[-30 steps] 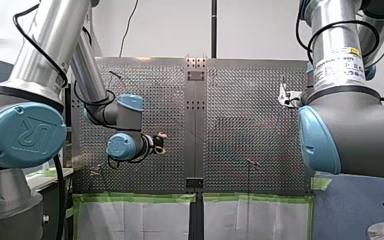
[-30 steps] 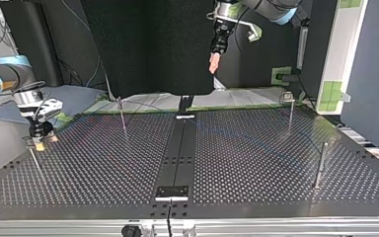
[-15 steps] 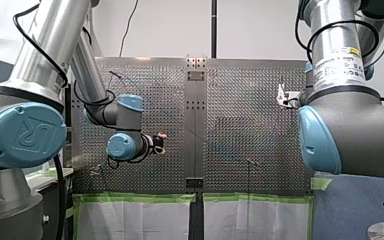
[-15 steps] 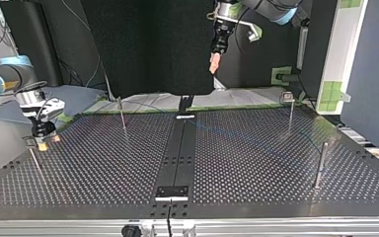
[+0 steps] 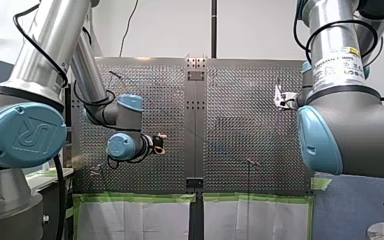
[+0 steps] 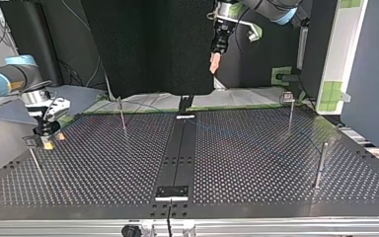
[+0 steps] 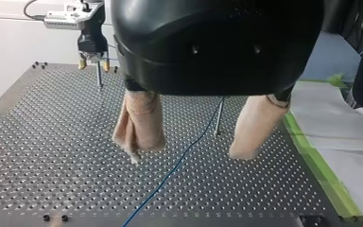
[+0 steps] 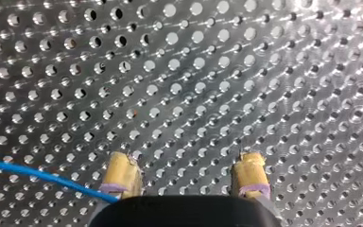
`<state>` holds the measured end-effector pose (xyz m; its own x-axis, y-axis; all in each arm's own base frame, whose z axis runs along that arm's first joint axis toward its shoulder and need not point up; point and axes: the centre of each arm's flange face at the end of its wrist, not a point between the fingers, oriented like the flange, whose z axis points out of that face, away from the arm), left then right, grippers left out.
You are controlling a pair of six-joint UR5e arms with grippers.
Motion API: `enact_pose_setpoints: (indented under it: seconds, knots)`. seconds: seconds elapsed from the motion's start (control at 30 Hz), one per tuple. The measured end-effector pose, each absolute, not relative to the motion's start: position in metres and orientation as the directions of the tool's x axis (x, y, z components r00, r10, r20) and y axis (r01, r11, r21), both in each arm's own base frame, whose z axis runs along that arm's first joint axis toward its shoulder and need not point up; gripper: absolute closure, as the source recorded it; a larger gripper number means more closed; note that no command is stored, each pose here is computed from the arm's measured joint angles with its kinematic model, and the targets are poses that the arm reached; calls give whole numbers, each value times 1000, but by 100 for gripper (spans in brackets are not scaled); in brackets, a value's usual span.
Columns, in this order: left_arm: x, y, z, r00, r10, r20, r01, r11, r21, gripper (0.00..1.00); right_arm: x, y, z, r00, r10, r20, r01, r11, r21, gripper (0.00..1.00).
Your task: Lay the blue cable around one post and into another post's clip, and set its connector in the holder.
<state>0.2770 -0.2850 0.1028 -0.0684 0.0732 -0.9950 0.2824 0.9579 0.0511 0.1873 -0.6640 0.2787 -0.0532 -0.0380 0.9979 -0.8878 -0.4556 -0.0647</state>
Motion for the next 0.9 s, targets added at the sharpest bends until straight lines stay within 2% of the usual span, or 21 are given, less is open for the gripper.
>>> enact_pose_setpoints:
  seconds: [0.4,0.9]
  knots:
    - [277,-285,102,-70,80,-994,282,958,57,0,187,-662,274,-47,-57,997,-906,-418,-66,0]
    - [277,-285,103,-70,78,-994,282,958,56,0,193,-658,271,-9,-67,998,-919,-394,-35,0]
